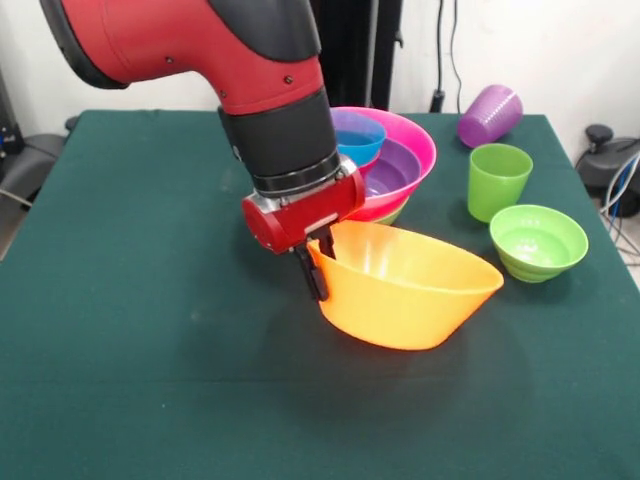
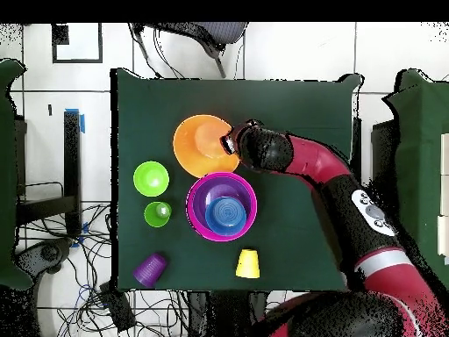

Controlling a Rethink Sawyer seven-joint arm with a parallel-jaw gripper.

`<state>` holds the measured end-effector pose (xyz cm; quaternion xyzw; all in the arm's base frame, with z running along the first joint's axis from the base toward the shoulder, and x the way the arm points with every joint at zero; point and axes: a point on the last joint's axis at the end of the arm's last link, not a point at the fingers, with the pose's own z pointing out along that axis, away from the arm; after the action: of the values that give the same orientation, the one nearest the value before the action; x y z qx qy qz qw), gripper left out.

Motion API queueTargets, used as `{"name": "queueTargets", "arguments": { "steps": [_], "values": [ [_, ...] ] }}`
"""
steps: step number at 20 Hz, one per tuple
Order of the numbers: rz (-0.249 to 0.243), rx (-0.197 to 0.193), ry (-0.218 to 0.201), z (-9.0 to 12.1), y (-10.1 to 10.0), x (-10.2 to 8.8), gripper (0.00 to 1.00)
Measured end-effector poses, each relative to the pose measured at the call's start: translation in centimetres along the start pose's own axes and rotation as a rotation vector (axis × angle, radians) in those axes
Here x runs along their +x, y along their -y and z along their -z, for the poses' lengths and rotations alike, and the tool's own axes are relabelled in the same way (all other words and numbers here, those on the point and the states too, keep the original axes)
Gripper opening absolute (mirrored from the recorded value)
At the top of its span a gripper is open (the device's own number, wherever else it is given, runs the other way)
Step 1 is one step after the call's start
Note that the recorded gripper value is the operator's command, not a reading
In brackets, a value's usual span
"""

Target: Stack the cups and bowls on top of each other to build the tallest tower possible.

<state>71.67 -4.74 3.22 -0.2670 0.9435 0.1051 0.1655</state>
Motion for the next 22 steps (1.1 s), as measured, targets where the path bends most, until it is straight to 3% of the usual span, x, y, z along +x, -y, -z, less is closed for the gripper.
{"name": "queueTargets", "arguments": {
  "steps": [4,12,22],
  "values": [
    [-0.034,-0.014,0.067,1.1,0.8,0.2,0.0],
    [-0.074,-0.049,0.146,3.4,2.1,0.2,0.0],
    [-0.071,-0.077,0.216,5.1,1.9,-1.7,0.0]
  ]
}}
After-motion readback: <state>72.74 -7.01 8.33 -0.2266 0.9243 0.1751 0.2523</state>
